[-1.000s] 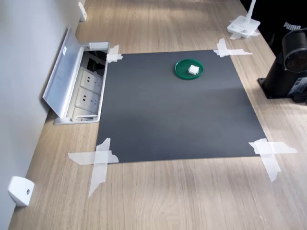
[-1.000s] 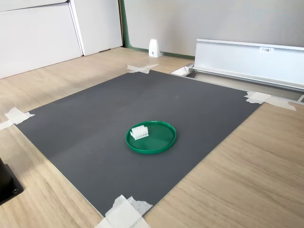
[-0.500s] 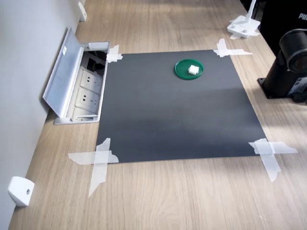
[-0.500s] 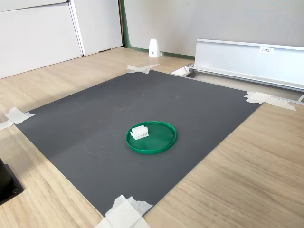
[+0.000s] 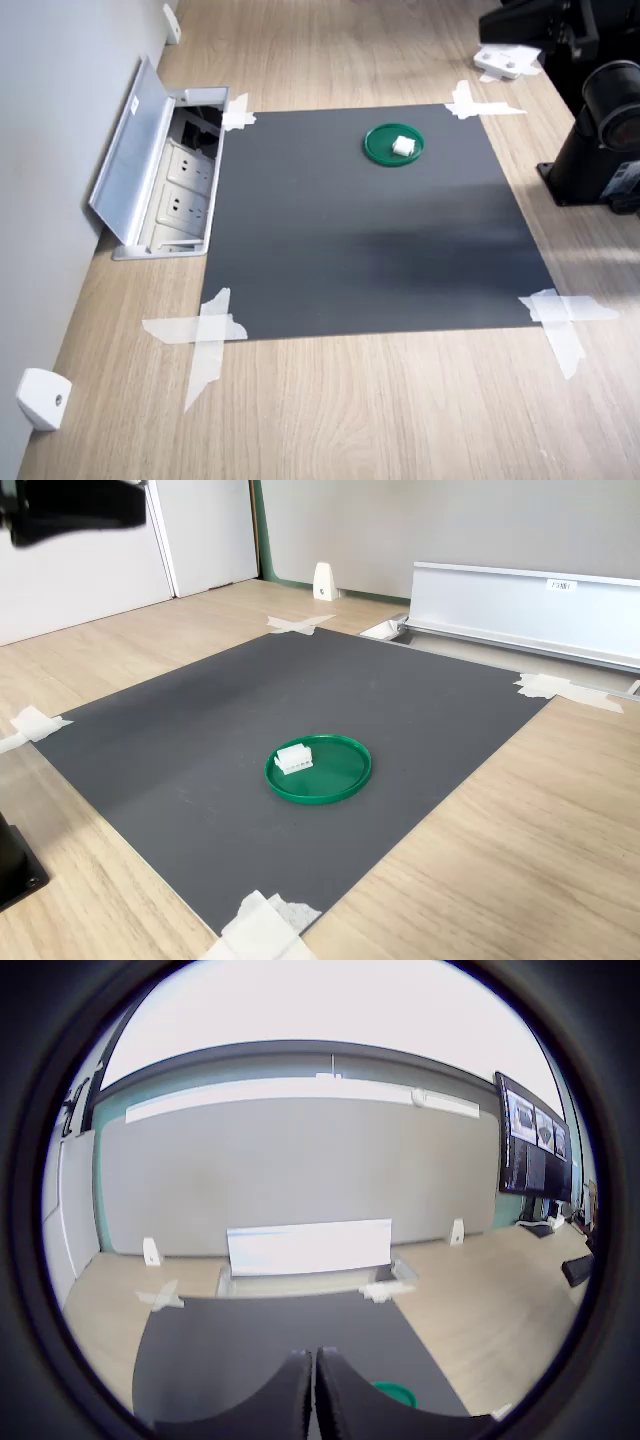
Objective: Grasp a white terminal and put it on the green lid.
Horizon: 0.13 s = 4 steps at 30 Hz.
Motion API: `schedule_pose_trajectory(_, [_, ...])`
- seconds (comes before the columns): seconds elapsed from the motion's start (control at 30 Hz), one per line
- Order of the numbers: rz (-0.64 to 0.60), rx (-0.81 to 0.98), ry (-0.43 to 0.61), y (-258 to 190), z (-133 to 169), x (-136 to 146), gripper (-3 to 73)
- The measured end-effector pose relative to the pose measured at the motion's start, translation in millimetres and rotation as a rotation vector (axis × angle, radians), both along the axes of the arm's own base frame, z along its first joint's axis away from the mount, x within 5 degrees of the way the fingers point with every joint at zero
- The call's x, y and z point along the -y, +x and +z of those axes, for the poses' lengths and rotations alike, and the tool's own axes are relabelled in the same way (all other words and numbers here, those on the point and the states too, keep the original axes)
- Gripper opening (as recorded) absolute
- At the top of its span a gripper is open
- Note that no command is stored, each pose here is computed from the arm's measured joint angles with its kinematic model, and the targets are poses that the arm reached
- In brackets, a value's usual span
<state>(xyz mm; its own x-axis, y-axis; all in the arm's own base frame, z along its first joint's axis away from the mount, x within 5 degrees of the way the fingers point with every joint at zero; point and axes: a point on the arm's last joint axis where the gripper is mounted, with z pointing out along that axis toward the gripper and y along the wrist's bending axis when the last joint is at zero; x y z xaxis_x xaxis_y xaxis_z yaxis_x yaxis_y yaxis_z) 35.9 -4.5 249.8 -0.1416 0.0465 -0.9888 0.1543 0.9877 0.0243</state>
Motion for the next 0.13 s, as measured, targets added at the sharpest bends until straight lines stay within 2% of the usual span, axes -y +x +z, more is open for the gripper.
schedule_pose_trajectory(0.13, [0.002, -0.070, 0.014, 1.4, -12.6, 0.0, -0.6])
